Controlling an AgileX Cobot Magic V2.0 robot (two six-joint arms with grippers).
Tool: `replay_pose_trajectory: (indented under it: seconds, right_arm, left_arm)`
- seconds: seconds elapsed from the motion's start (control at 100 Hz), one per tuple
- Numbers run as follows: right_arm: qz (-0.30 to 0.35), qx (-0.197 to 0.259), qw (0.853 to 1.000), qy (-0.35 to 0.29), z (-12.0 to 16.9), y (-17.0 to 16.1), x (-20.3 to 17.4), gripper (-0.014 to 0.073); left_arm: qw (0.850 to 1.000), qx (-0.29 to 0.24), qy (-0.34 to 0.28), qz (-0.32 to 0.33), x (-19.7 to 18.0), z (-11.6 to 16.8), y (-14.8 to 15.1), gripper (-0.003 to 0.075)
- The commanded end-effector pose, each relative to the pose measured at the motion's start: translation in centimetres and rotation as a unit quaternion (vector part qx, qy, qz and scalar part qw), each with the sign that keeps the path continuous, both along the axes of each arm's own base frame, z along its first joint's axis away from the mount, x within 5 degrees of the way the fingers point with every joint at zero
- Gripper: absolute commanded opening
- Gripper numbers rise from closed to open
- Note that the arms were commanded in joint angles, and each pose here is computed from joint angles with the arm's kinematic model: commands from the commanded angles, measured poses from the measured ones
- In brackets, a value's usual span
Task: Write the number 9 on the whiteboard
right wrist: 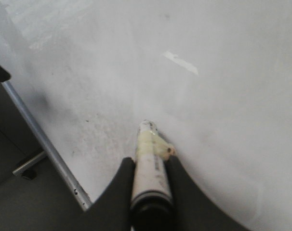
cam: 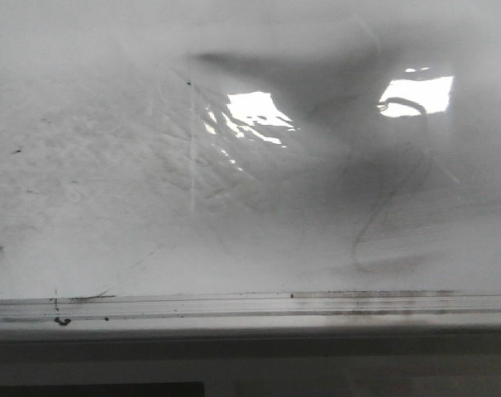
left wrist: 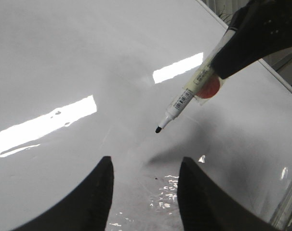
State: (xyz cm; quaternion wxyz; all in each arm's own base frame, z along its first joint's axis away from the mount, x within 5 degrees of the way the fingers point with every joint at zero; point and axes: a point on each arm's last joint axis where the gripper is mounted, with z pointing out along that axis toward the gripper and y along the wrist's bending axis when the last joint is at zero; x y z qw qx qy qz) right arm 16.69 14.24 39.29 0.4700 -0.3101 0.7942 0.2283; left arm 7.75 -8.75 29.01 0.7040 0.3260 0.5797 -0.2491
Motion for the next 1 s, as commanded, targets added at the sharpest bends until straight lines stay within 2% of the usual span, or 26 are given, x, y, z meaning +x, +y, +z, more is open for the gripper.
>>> replay_pose_trajectory:
  seconds: [0.0,0.24,0.48,0.55,0.66,0.85,0.92,0.99]
  right_arm:
    - [-0.019,0.024,0.999,-0.023,1.4,0.2,1.2,-0.005]
    - [-0.029,0.02,0.999,0.001,-0.3,2.3,4.3,-0.0051]
    - [0.007,-0.02,0.999,0.049,-1.3,2.9,3.1,-0.0051]
    - [0.003,-0.028,0.999,0.037,-0.9,2.3,2.8,-0.0051]
    - [-0.015,-0.01,1.0,-0.001,0.6,1.5,2.6,-0.0051]
    - [-0.028,0.008,0.999,-0.027,2.4,1.0,3.0,-0.0051]
    - [-0.026,0.001,1.0,-0.016,2.2,1.0,2.9,-0.0051]
    - [-0.021,-0.015,0.999,0.021,1.1,1.0,2.7,-0.0051]
  left_arm:
    - [0.999,-0.043,-0.028,-0.001,-0.1,1.7,0.1,0.0292]
    - [0.999,-0.043,-0.028,-0.001,-0.1,1.7,0.1,0.0292]
    - [0.999,-0.043,-0.028,-0.001,-0.1,1.7,0.1,0.0292]
    - [0.999,-0.043,-0.028,-0.001,-0.1,1.7,0.1,0.0292]
    - [0.999,-0.043,-0.028,-0.001,-0.1,1.7,0.1,0.0292]
    - [0.999,-0.043,-0.028,-0.001,-0.1,1.7,0.1,0.0292]
    - [0.999,-0.043,-0.028,-0.001,-0.1,1.7,0.1,0.0292]
    - [0.999,-0.043,-0.028,-0.001,-0.1,1.7,0.1,0.0292]
